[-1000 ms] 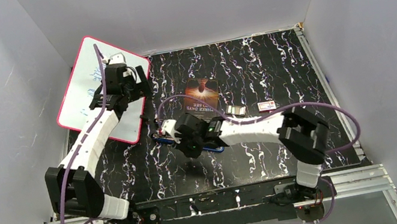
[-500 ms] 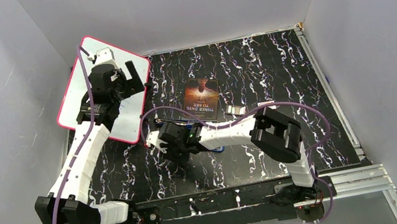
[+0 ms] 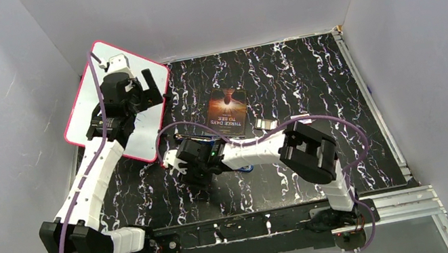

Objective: Load the staples into the stapler

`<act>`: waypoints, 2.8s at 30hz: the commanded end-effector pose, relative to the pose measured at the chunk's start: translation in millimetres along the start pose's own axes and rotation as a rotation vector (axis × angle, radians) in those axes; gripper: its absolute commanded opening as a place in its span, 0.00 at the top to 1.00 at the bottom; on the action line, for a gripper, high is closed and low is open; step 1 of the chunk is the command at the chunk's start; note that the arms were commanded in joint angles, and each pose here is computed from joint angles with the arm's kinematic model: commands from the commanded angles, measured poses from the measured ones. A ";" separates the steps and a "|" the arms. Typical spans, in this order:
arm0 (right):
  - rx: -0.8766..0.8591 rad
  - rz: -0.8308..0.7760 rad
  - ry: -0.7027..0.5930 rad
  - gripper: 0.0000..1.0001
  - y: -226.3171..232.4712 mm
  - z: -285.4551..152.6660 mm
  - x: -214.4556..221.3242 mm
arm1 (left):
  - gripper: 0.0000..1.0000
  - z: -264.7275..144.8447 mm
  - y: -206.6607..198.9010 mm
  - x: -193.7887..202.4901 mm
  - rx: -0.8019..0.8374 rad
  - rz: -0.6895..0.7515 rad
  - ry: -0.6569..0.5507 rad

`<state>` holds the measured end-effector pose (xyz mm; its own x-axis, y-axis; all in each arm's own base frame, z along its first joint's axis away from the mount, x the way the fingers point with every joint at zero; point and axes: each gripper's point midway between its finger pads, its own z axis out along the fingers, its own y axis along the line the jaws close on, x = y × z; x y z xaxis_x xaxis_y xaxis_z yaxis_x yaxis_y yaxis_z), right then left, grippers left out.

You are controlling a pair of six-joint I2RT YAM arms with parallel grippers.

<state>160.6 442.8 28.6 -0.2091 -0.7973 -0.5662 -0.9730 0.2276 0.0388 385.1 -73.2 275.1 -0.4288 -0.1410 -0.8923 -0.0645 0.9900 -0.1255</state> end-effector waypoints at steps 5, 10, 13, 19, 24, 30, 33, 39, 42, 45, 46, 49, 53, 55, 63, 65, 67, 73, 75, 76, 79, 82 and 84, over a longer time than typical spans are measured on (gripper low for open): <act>0.159 0.101 -0.357 0.45 -20.6 -91.9 -76.2 | 0.02 -0.1 -3.1 -9.2 0.020 -0.004 -0.035; 0.491 0.436 -0.560 0.45 -120.4 -177.3 -50.8 | 0.02 17.7 -19.4 3.4 0.085 -0.025 0.008; 0.803 0.714 -0.566 0.50 -214.0 -232.9 40.0 | 0.04 41.6 -43.3 27.5 0.144 0.011 0.082; 0.763 0.976 -0.320 0.63 -257.8 -198.3 116.3 | 0.06 67.2 -106.6 64.8 0.284 0.135 0.175; 0.747 1.020 -0.262 0.66 -263.6 -179.6 126.1 | 0.08 71.4 -107.1 82.2 0.306 0.154 0.199; 0.712 1.048 -0.226 0.70 -265.3 -162.8 131.8 | 0.10 69.4 -103.4 94.5 0.309 0.174 0.215; 0.690 1.056 -0.219 0.70 -263.3 -155.4 133.2 | 0.10 68.6 -103.1 93.2 0.307 0.180 0.210; 0.676 1.070 -0.196 0.71 -261.4 -146.5 138.5 | 0.10 67.3 -102.7 93.5 0.306 0.182 0.210; 0.670 1.076 -0.184 0.71 -260.8 -142.1 140.8 | 0.10 66.9 -101.9 92.8 0.304 0.185 0.207; 0.670 1.081 -0.184 0.71 -261.4 -141.7 140.6 | 0.10 65.8 -101.3 91.5 0.301 0.185 0.202; 0.672 1.081 -0.190 0.71 -261.9 -142.8 139.3 | 0.10 65.9 -101.1 91.6 0.302 0.186 0.202; 0.677 1.083 -0.214 0.71 -263.6 -147.9 133.9 | 0.10 65.4 -101.4 91.9 0.304 0.186 0.203; 0.664 1.095 -0.259 0.71 -265.9 -152.5 120.9 | 0.10 65.0 -102.1 91.9 0.308 0.184 0.204; 0.662 1.112 -0.260 0.71 -266.6 -151.4 117.6 | 0.10 64.3 -103.1 91.6 0.311 0.183 0.203; 0.709 1.139 -0.205 0.63 -261.0 -138.0 118.4 | 0.09 61.7 -102.5 89.3 0.310 0.184 0.196; 0.721 1.143 -0.187 0.63 -260.2 -133.8 121.4 | 0.09 61.4 -102.3 89.4 0.310 0.186 0.196; 0.738 1.144 -0.173 0.63 -260.2 -132.6 123.7 | 0.09 60.9 -102.3 88.9 0.310 0.186 0.194; 0.801 1.140 -0.128 0.63 -261.8 -134.5 131.8 | 0.09 59.4 -102.4 87.8 0.312 0.186 0.191; 0.806 1.137 -0.121 0.62 -261.8 -134.2 132.9 | 0.09 59.5 -102.9 88.3 0.313 0.186 0.192; 0.804 1.136 -0.117 0.62 -261.1 -132.9 133.2 | 0.09 59.4 -102.8 88.7 0.313 0.187 0.192; 0.787 1.133 -0.116 0.62 -259.8 -129.4 131.2 | 0.09 59.5 -102.9 88.8 0.314 0.186 0.193; 0.770 1.125 -0.120 0.62 -258.6 -125.7 127.2 | 0.09 59.2 -103.1 88.5 0.315 0.186 0.192; 0.766 1.122 -0.119 0.62 -259.2 -124.4 125.6 | 0.09 59.0 -102.9 88.9 0.315 0.187 0.193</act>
<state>362.2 202.5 36.9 -0.8177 0.0587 -0.5726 0.0271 0.9976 0.0636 410.7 -186.4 158.0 -0.6204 0.0818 -0.7800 0.2746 0.9542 -0.1183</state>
